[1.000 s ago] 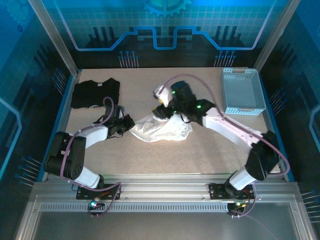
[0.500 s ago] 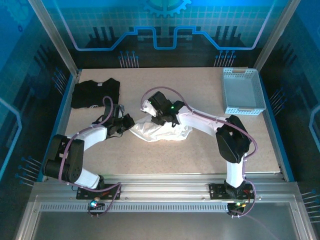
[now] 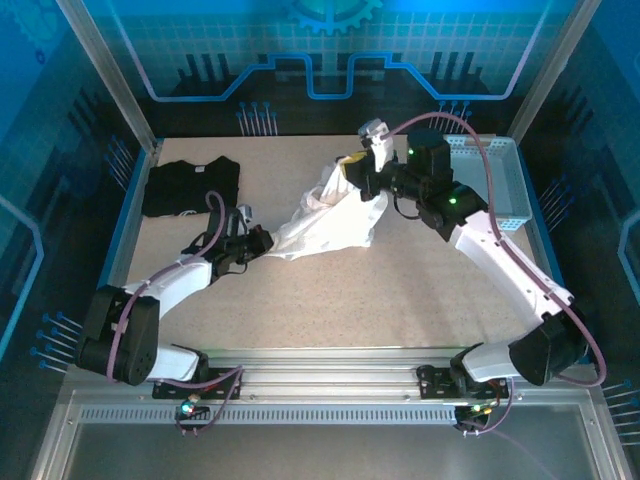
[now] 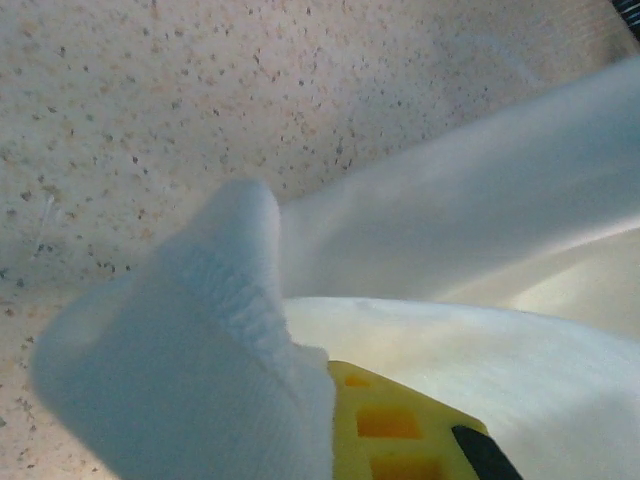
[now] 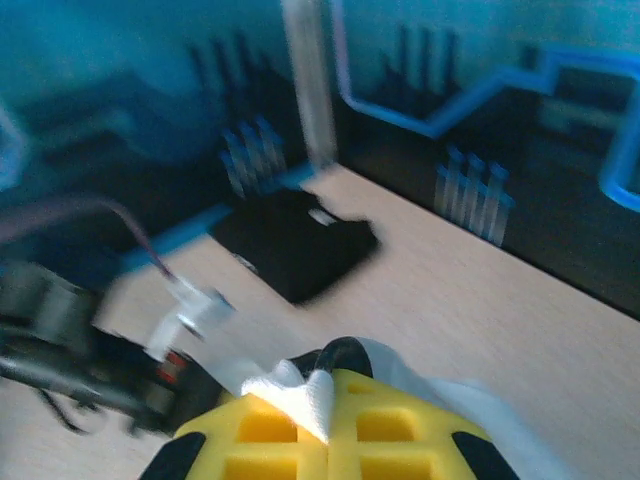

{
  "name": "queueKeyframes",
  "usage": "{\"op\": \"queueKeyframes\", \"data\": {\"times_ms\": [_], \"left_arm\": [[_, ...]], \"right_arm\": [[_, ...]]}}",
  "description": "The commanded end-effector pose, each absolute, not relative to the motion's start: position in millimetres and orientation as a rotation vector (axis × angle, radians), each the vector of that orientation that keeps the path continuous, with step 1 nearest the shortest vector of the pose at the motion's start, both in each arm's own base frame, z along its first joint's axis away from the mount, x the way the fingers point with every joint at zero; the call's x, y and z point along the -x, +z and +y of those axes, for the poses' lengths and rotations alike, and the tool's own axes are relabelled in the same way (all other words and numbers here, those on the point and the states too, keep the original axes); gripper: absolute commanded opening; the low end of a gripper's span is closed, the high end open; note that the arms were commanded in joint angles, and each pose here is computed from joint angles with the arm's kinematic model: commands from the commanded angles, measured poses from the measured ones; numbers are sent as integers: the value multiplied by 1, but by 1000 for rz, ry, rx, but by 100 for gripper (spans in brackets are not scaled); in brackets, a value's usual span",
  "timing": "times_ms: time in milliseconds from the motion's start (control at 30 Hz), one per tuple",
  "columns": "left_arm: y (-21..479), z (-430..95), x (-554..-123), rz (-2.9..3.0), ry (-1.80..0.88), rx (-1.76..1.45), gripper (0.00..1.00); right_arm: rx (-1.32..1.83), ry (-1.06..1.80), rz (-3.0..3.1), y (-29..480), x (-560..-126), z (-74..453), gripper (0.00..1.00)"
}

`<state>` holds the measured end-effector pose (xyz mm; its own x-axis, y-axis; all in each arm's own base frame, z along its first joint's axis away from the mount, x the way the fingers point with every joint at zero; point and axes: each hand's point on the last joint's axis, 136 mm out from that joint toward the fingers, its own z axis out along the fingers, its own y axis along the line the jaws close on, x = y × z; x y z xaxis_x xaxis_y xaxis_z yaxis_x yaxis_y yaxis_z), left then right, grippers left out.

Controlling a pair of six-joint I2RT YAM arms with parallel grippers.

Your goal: Fold the inside-out t-shirt

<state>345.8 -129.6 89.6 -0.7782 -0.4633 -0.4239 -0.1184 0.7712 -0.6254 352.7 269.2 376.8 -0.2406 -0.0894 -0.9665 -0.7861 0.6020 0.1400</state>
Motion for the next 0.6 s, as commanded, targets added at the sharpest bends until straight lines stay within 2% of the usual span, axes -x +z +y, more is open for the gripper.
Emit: {"op": "queueKeyframes", "data": {"times_ms": [0, 67, 133, 200, 233, 367, 433, 567], "left_arm": [[58, -134, -331, 2455, -756, 425, 1], [38, -137, -322, 2505, -704, 422, 1], [28, -140, -316, 2534, -705, 415, 8], [35, -141, -315, 2495, -737, 405, 33], [46, -142, -315, 2454, -759, 392, 42], [102, -143, -316, 2279, -829, 326, 69], [132, -149, -316, 2215, -887, 279, 78], [187, -177, -321, 2135, -1095, 187, 83]], "right_arm": [[724, 1033, 1574, 418, -338, 279, 0], [702, 1025, 1539, 427, -340, 269, 0], [701, 1026, 1550, 422, -343, 267, 0], [727, 1043, 1582, 409, -345, 271, 0], [741, 1049, 1594, 402, -345, 273, 0], [779, 1024, 1644, 377, -348, 273, 0], [791, 1027, 1655, 370, -348, 274, 0], [808, 1029, 1667, 363, -349, 276, 0]]}}
